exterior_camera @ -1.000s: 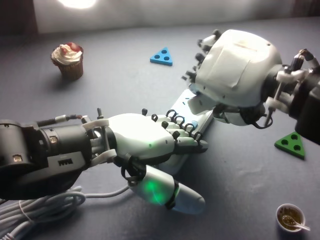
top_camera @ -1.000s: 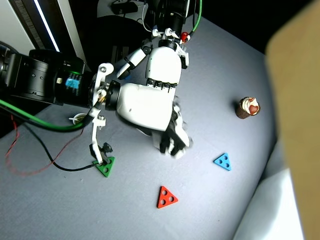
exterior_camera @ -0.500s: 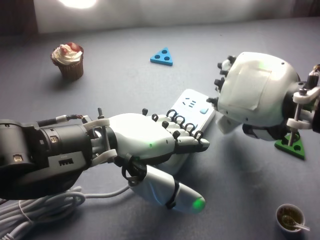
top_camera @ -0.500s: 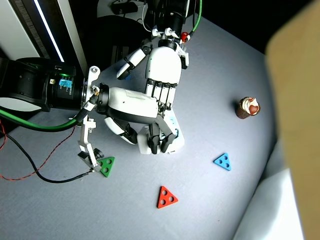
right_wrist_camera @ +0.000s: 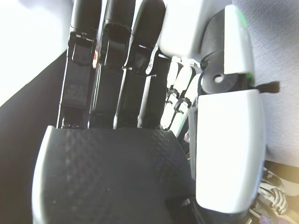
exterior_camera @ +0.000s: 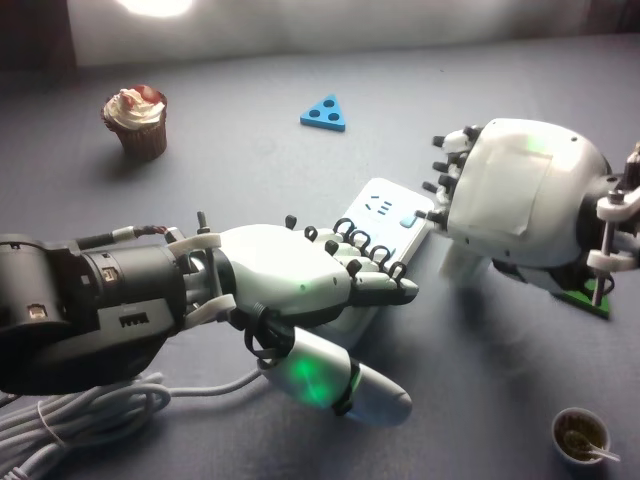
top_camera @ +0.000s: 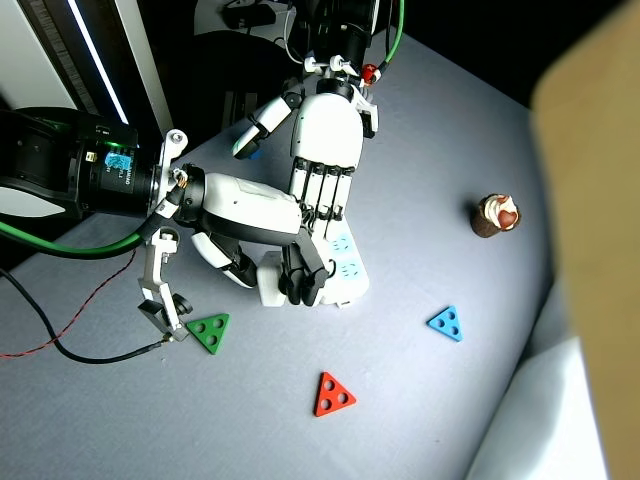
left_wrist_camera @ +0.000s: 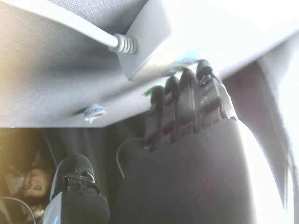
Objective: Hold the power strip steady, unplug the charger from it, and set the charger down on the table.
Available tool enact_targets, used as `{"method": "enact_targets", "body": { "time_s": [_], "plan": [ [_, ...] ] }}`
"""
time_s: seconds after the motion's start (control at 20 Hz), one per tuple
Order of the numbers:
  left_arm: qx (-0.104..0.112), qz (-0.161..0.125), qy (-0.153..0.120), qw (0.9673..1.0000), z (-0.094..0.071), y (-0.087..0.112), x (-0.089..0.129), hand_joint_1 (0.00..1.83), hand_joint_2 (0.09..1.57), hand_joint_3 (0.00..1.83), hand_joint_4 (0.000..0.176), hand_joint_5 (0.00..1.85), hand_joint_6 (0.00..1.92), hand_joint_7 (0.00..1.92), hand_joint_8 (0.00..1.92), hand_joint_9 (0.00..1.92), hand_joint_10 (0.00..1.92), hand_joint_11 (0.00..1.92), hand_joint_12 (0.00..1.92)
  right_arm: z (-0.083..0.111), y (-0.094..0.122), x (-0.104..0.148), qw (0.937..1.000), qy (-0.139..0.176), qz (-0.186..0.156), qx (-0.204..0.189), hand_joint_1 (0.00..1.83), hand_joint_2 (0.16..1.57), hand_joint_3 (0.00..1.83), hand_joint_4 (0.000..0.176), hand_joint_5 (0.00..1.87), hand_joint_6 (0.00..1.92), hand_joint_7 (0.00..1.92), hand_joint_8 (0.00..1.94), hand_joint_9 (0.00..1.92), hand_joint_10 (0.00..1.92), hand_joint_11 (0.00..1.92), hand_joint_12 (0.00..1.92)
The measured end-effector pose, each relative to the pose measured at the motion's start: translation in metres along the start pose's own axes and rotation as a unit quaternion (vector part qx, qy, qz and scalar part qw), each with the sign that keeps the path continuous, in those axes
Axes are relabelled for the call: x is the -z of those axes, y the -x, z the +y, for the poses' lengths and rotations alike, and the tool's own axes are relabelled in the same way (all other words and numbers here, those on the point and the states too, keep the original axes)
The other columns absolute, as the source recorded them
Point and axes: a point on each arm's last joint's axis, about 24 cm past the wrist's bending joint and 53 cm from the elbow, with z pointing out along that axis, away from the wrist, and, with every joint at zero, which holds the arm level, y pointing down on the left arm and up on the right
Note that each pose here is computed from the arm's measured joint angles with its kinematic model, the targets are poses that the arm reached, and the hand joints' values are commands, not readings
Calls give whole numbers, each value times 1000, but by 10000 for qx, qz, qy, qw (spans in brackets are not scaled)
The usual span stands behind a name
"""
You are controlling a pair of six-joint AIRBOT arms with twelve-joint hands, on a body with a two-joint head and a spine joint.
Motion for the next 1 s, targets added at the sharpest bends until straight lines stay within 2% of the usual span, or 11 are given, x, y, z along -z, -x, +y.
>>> {"method": "enact_targets", "body": {
  "time_s": [0.15,0.2,0.25,0.35,0.45,0.55,0.65,0.7,0.75,0.85,1.0],
  "plan": [
    [-2,1,7,10000,0,0,0,0,1025,0,0,100,0,112,0,97,0,28,85,8,-6,4,9999,84,88,6,950,1001,0,0,348,0,350,0,347,0,129,562],
    [6,6,15,10000,0,0,0,5,1028,0,0,112,4,125,4,107,4,39,91,10,-9,6,9999,93,138,-27,826,934,0,0,211,0,225,0,241,0,63,501],
    [2,6,15,10000,0,0,0,5,1028,0,0,112,4,125,4,107,4,39,91,9,-10,8,9997,63,178,-155,826,934,0,0,211,0,225,0,241,0,63,501],
    [2,9,17,10000,0,0,0,3,1026,0,0,105,0,117,0,93,0,28,86,1,-13,12,9969,-93,319,-719,729,869,0,0,53,0,62,2,93,1,0,325],
    [3,14,17,10000,0,0,0,1,1028,0,0,116,4,136,8,123,11,48,96,-13,-9,25,9840,-356,387,-1700,706,850,0,0,64,4,85,9,101,5,0,299],
    [7,13,17,10000,0,0,0,12,1027,0,0,134,8,154,11,146,16,62,104,-24,-8,40,9706,-566,445,-2299,668,862,1,0,53,1,71,1,90,0,0,265],
    [13,6,5,10000,0,0,0,14,1030,1,0,125,3,143,4,133,8,48,99,-31,-12,58,9547,-719,617,-2821,640,871,1,0,40,0,70,0,81,0,0,287],
    [14,14,1,10000,-1,-1,0,0,1036,3,0,138,7,143,3,129,4,52,101,-35,-8,73,9428,-771,716,-3162,682,857,0,0,41,2,79,4,82,1,0,295],
    [18,8,2,10000,-1,0,0,0,1043,6,0,135,5,130,0,114,0,52,102,-36,-5,79,9412,-771,726,-3208,747,866,0,0,21,1,64,2,53,2,0,208],
    [18,19,21,10000,-2,0,1,0,1042,4,0,136,4,129,6,98,3,52,104,-37,-1,94,9408,-777,796,-3203,812,874,0,0,45,0,85,0,76,1,0,261],
    [23,8,84,10000,-1,5,3,0,1058,9,0,110,0,126,3,99,3,38,102,-37,-3,115,9365,-772,996,-3271,705,944,23,0,42,2,97,2,103,4,23,292]
  ]
}}
